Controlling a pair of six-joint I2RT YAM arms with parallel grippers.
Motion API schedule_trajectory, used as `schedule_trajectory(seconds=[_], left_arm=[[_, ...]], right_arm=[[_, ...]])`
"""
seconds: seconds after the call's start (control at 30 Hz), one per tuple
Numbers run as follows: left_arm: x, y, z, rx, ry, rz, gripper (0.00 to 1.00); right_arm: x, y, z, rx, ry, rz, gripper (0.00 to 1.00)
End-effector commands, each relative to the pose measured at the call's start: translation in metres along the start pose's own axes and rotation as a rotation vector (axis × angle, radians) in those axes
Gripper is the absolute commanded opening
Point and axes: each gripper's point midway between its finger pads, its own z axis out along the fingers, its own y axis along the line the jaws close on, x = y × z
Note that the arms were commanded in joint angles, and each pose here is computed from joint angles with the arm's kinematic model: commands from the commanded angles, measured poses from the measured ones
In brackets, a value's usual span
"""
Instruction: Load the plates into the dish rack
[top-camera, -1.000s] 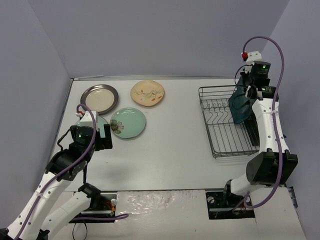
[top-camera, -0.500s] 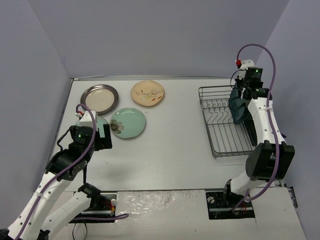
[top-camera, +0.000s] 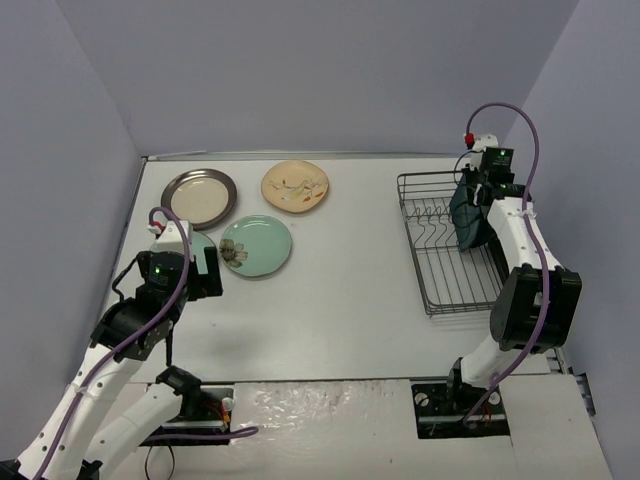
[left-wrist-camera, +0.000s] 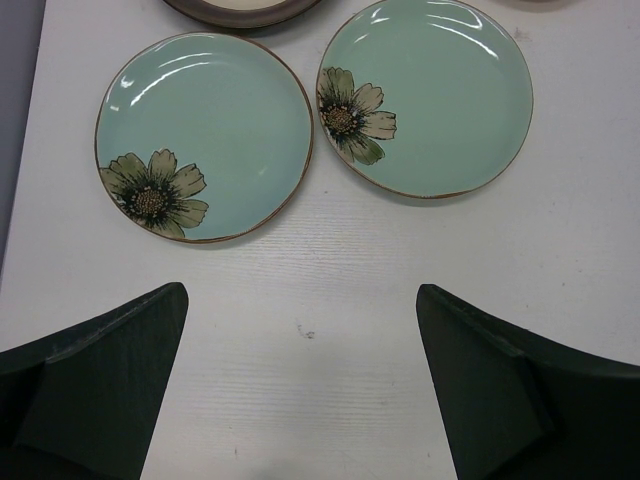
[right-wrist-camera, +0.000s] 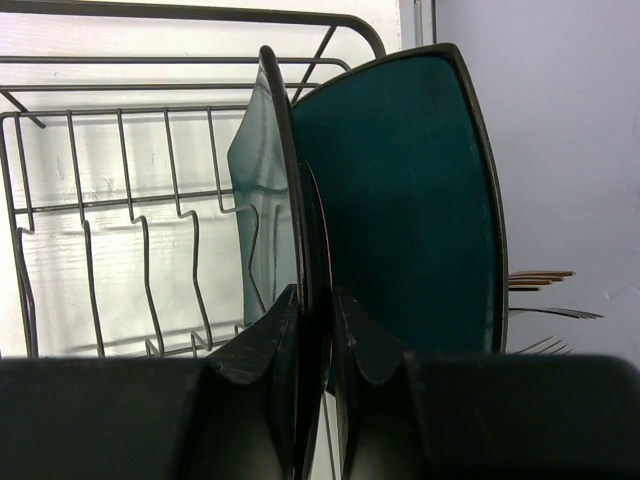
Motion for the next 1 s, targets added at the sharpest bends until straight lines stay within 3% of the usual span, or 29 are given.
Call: schedule_trajectory(seconds=[0.0,0.1,0.23,0.4,0.5,0.8,0.97], left_arm=[[-0.010,-0.001,0.001,0.009,-0.024,-0.002,0.97],[-0.010,-0.001,0.001,0.007,-0.023,-0.007,0.97],[-0.009,-0.001,0.002,0.010,-0.021,-0.009,0.97],[-0.011,0.002,0.001,0.006,-0.030,-0.024,0.97],[-0.011,0.003,0.004,0.013,-0.025,-0.045,0.97],[-0.007,-0.006,0.021,0.066,0.031,-0.111,0.97],[-0.004,-0.014,0.030,0.083,0.060,-0.170,0.97]], right_arm=[[-0.043,-0.016,-0.007,0.057,-0.163,0.046,0.06],[-0.041,-0.018,-0.007,0.068,-0.158,0.056,0.16],[-0.043,-0.019,-0.012,0.072,-0.167,0.071,0.39],[-0.044,-0.023,-0.020,0.089,-0.177,0.081,0.49],[-0.052,-0.024,-0.032,0.084,-0.210,0.094,0.60],[-0.105,-0.019,-0.119,0.016,-0.435,0.239,0.92],[-0.124,0.011,-0.163,-0.122,-0.535,0.350,1.00]])
